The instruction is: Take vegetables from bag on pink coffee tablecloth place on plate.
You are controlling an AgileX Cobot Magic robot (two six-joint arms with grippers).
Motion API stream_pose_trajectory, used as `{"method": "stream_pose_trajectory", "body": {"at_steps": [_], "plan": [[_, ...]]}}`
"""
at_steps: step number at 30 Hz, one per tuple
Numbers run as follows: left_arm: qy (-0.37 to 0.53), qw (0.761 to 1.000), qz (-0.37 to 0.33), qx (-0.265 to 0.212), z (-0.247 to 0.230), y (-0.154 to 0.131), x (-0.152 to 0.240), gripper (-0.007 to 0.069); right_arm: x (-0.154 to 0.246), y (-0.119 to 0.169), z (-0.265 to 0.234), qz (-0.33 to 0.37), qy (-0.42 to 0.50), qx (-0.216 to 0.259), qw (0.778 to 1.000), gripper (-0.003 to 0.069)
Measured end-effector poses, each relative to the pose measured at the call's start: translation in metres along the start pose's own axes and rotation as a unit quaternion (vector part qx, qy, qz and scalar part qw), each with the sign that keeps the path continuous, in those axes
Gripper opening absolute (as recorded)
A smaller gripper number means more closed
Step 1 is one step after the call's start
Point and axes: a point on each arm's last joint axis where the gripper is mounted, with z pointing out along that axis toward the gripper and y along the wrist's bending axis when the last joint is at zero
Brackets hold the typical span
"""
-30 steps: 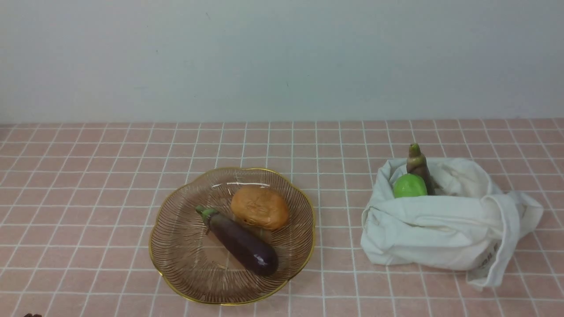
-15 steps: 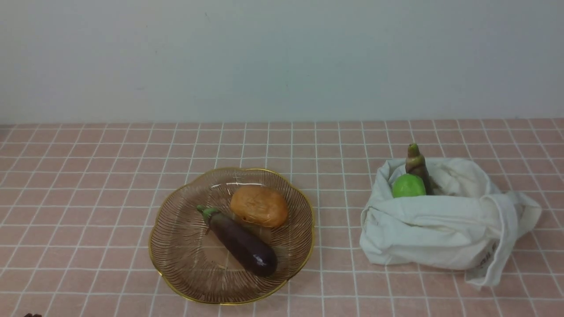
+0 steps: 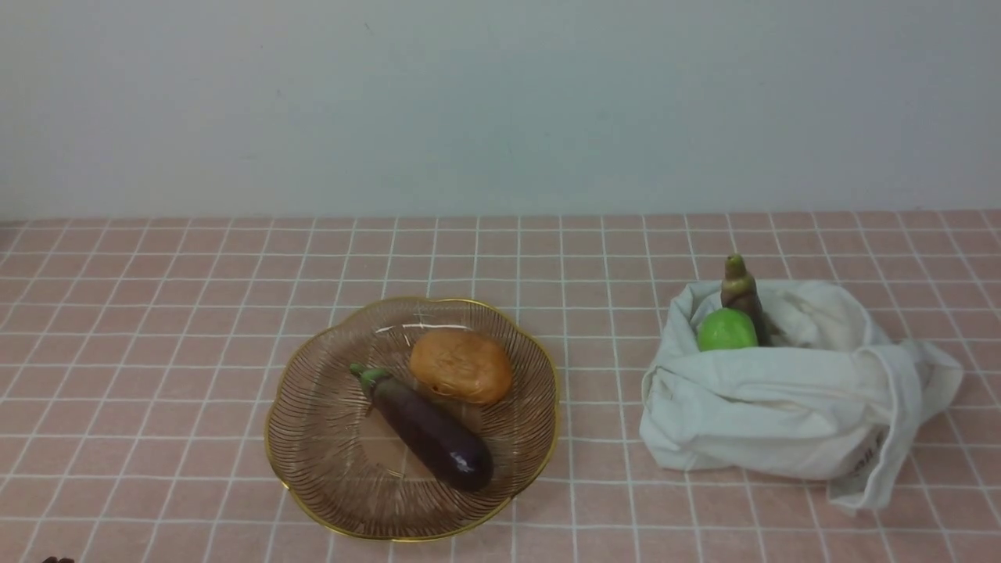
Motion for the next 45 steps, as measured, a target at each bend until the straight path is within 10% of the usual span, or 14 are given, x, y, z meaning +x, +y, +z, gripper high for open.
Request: {"method": "stream_pose_trajectory", "body": {"at_steps": [18,32,45], "plan": [[0.0,1.0,0.0,0.0,0.0,0.0,0.0,-0.0005,0.007,0.009,0.001,-0.075,0.014,-0.051,0.996,-0.0015],[0.0,1.0,0.0,0.0,0.0,0.0,0.0,-0.0005,0.144,-0.038,0.018,-0.105,0.17,0.248,0.948,-0.0015],[0.0,1.0,0.0,0.0,0.0,0.0,0.0,-0.0005,0.162,-0.044,0.015,-0.097,0.192,0.267,0.939,-0.0015]]}}
